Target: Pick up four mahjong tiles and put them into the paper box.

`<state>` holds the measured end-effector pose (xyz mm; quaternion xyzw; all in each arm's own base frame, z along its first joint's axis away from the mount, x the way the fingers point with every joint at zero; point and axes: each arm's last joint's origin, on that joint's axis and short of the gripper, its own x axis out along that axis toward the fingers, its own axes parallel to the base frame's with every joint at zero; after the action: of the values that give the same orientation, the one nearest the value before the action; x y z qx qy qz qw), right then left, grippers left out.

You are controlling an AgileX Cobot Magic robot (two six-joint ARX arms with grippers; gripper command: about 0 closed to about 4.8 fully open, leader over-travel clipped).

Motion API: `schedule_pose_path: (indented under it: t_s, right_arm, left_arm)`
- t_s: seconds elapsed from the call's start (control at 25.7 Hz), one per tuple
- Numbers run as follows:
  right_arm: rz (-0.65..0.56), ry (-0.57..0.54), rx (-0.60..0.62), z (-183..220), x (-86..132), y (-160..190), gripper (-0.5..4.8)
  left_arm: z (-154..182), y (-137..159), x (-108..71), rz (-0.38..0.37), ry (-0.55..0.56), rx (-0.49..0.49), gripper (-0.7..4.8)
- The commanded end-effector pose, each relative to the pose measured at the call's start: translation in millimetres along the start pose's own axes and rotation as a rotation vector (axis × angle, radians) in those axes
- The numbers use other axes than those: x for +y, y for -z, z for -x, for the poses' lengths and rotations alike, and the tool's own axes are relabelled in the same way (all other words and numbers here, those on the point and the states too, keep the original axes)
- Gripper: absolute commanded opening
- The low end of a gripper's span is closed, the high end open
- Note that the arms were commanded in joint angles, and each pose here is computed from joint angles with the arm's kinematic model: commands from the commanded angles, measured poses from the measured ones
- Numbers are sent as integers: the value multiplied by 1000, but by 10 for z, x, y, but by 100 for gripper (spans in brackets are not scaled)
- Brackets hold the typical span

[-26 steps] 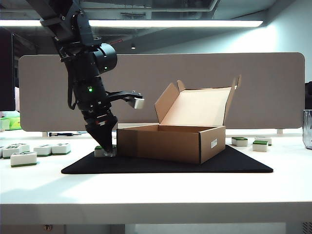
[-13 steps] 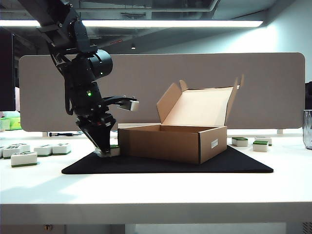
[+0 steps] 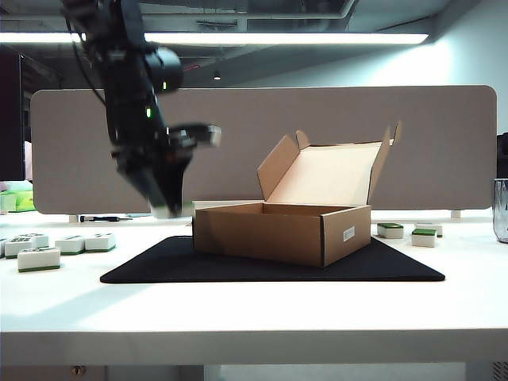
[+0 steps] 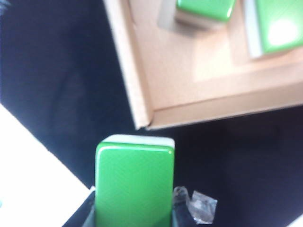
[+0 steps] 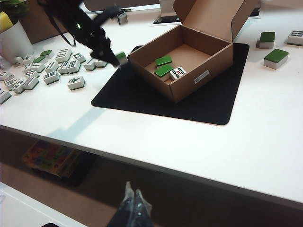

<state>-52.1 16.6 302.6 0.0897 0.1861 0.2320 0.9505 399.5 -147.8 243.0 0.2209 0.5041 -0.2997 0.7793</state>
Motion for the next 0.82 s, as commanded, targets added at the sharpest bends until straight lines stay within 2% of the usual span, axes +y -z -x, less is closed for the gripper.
schedule_pose_path:
  t_s: [0.04,0.12,0.19,0.27,0.47,0.62,0.82]
  right_arm:
    - [15,0,-23,21,12,3,-1]
    - [15,0,-23,21,12,3,-1]
    - [15,0,-23,21,12,3,-1]
    - [15,0,-23,21,12,3,-1]
    - [15,4,-23,21,11,3,-1]
    - [15,4,-23,21,11,3,-1]
    - [15,4,-23,21,11,4,-1]
  left_arm:
    - [243,-107,-14,162,19,-54,138]
    - [327,-205,-35,223,46,-117,138]
    - [344,-297,-59,238,66,-199,138]
    - [327,-408,-146,214,63,-268,138]
    - [155,-621,-401,136,75,-361,138]
    - [-78,-739,-569,90,92,-398,138]
    - [-482,-822,-687,60,79,-419,138]
